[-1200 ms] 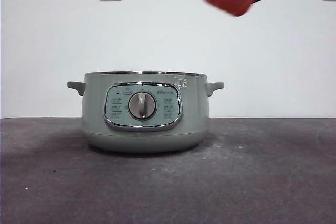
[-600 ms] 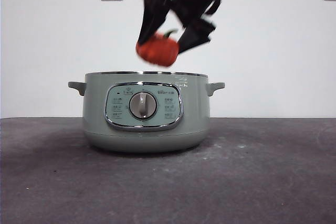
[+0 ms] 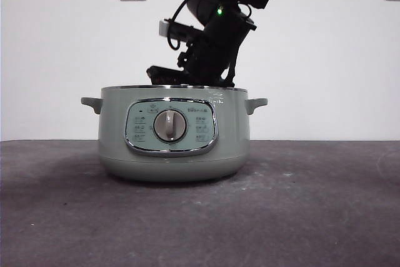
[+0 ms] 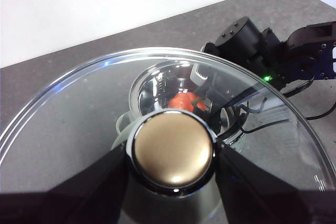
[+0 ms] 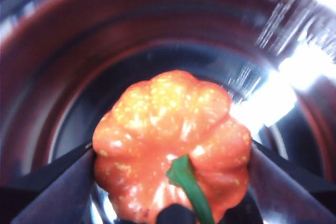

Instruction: Pick up the pumpkin,open the lid,put the pumpkin in the pot,close the lid

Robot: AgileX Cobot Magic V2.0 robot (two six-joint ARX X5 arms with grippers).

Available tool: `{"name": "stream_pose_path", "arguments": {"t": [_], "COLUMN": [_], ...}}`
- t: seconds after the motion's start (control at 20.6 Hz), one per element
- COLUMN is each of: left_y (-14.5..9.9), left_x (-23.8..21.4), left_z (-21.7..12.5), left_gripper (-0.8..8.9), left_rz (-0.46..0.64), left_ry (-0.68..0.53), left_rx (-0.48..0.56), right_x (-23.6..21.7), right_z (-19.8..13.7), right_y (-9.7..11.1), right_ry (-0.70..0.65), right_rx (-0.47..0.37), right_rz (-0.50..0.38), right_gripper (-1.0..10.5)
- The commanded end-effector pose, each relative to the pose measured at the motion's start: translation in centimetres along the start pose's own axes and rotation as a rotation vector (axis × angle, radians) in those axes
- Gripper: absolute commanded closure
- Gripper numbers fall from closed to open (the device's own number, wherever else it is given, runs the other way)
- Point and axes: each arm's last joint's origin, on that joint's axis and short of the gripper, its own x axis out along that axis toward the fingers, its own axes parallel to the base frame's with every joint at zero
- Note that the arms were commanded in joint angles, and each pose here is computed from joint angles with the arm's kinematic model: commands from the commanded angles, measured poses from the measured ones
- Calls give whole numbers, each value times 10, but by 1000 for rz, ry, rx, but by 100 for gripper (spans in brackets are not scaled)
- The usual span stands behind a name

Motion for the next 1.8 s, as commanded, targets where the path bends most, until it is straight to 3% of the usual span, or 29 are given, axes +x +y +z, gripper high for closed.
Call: {"name": "stream_pose_path", "arguments": {"t": [0.05,0.1,0.19,0.24,0.49,0.58,0.73,0.92,1.26,1.8], "left_y": [-1,-1,-1,-1,-1,0,2,7,14,3], "left_x": [-10,-10,-10,-10,-9,-6,11,54,141,234], "left_z": [7,7,7,7,7,10,16,29,34,23], "left_gripper": [822,822,822,822,822,822,822,822,822,822], "left_rz": [-2,-2,-2,-3,-4,-3,-8,-59,-149,-205], "left_ry": [-74,-74,-74,-74,-76,-89,-82,-77,-12,32], "left_rx": [10,10,11,11,13,16,23,32,35,63], "right_x": [6,6,6,6,0,-22,-93,-216,-369,-420], "right_z": [-1,-1,-2,-2,1,13,35,34,5,-27], "right_y": [3,4,4,4,5,5,7,15,39,51], "right_ry": [7,7,10,12,3,-47,-132,-187,-486,-538], "right_rx": [-13,-15,-3,2,15,10,17,78,66,81], "right_rz": [-14,-12,-12,-11,-13,-27,-112,-202,-233,-228], "right_gripper": [942,857,474,364,348,348,349,352,352,353]}}
